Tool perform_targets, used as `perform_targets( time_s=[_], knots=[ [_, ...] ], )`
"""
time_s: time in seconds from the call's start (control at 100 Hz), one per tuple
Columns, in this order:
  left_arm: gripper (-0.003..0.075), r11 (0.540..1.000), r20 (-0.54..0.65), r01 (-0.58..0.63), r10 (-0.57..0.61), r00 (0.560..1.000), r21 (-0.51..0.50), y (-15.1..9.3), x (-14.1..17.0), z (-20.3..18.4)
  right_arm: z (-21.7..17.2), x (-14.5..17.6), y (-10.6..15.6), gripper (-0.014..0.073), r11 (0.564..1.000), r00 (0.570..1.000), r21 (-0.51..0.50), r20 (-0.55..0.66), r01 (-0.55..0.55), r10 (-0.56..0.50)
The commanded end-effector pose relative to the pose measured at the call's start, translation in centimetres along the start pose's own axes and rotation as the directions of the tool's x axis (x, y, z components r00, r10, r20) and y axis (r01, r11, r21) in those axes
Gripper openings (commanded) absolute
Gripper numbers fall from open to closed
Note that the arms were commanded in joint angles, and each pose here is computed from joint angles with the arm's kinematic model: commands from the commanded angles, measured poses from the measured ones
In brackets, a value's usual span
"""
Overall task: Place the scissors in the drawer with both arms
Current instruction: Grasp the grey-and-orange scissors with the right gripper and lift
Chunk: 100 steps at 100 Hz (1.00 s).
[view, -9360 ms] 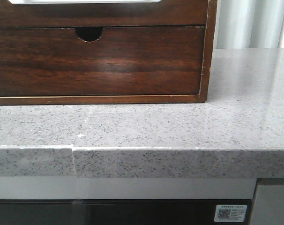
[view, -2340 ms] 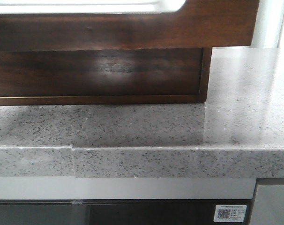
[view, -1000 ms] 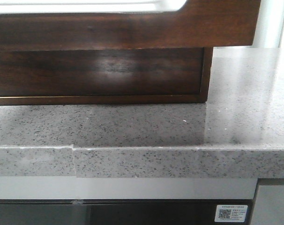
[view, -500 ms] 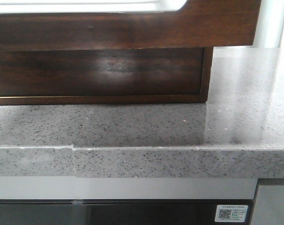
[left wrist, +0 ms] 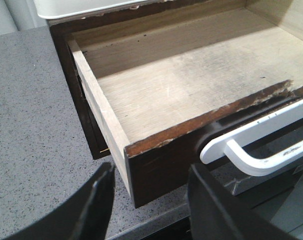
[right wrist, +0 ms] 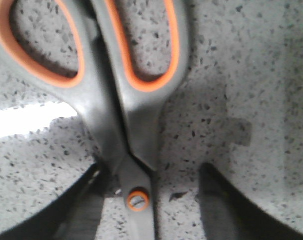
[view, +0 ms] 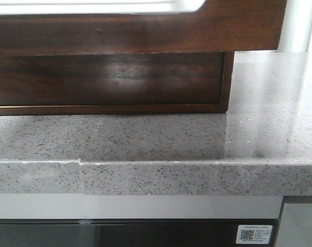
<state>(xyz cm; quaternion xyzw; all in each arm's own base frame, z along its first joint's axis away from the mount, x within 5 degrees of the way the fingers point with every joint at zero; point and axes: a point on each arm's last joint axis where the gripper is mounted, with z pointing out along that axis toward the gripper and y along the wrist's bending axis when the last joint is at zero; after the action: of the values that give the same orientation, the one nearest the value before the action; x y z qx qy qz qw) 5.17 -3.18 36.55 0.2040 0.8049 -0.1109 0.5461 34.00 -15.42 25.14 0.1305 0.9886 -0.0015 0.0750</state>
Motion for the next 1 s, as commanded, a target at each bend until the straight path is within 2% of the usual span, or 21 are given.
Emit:
perform_targets(
  time_s=[0.0,0.15,0.49,0.73,0.87,0.99],
  knots=[
    [0.0312,1.0,0.092,0.017,-0.016,0.996,-0.008,0.1,-1.5,-0.3,-2.5,-0.1,0.0,0.0275,1.0,0.997,0.013,0.072,0.014,-0.015],
    [0.0312,1.0,0.092,0.017,-0.016,0.996,-0.008,0.1,-1.5,-0.3,-2.5,-0.1,0.0,0.0223,1.0,0.997,0.009,0.069,0.028,-0.029],
    [0.0312,1.0,0.092,0.017,-0.016,0.996,-0.008,0.1,-1.5,-0.3,-2.5,0.0,0.2,0.0031,0.999,0.998,-0.006,0.056,0.042,-0.041],
    [0.0312,1.0,0.09,0.016,-0.016,0.996,-0.007,0.1,-1.5,-0.3,-3.7,0.3,0.3,0.0022,0.999,0.995,0.002,0.092,0.047,-0.047],
    [0.0312,1.0,0.09,0.016,-0.016,0.996,-0.007,0.1,-1.5,-0.3,-6.7,1.0,1.1,0.0022,0.998,0.98,0.021,0.187,0.062,-0.065],
    [0.0312,1.0,0.09,0.016,-0.016,0.996,-0.007,0.1,-1.5,-0.3,-10.1,2.0,2.3,0.0022,0.995,0.95,0.042,0.295,0.09,-0.098]
  ],
)
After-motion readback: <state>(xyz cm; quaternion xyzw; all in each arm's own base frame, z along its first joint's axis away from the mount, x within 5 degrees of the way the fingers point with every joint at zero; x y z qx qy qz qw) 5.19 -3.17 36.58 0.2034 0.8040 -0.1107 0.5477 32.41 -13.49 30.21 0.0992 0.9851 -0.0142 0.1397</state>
